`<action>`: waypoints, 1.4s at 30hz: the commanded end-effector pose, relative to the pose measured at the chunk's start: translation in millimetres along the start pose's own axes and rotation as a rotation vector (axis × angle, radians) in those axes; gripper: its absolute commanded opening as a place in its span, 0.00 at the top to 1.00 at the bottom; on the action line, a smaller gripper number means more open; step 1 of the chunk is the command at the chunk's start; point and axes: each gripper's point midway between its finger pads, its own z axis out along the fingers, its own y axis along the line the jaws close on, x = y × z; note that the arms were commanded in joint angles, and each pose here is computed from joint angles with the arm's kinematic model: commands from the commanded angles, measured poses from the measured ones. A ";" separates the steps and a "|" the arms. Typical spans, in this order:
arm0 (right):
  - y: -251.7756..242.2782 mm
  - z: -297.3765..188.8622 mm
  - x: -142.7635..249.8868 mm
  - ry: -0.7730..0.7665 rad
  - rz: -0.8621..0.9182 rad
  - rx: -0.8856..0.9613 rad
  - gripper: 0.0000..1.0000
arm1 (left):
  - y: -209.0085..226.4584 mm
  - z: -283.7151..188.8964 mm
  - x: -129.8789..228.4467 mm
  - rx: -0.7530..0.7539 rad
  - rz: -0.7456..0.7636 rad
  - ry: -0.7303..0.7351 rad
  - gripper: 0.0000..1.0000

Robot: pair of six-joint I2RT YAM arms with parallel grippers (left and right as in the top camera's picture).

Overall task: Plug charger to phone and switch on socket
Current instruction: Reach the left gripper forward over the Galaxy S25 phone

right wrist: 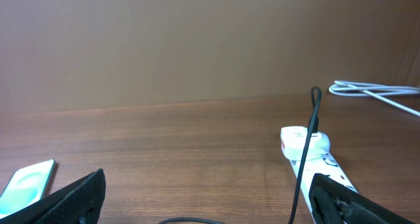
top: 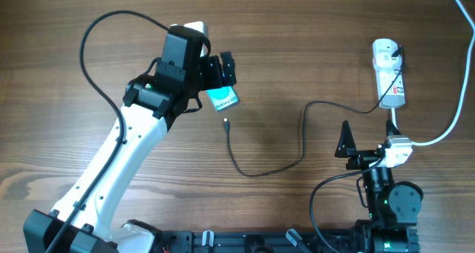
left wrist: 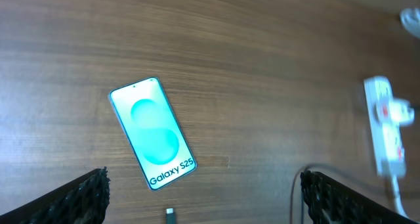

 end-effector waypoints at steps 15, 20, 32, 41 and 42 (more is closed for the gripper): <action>3.4 0.2 0.4 0.001 0.015 -0.018 0.00 | 26.5 74.6 8.9 -0.261 -0.164 0.180 0.01; 3.4 0.2 0.4 0.001 0.015 -0.018 0.00 | 37.9 94.0 28.1 -0.299 -0.102 0.254 0.01; 3.4 0.2 0.4 0.001 0.016 -0.018 0.00 | 57.5 133.1 58.7 -0.363 -0.070 0.344 0.00; 3.4 0.2 0.4 0.001 0.015 -0.018 0.00 | 60.5 149.2 63.9 -0.359 -0.048 0.350 0.00; 3.4 0.2 0.4 0.001 0.016 -0.018 0.00 | 60.7 150.7 64.2 -0.360 -0.053 0.348 0.00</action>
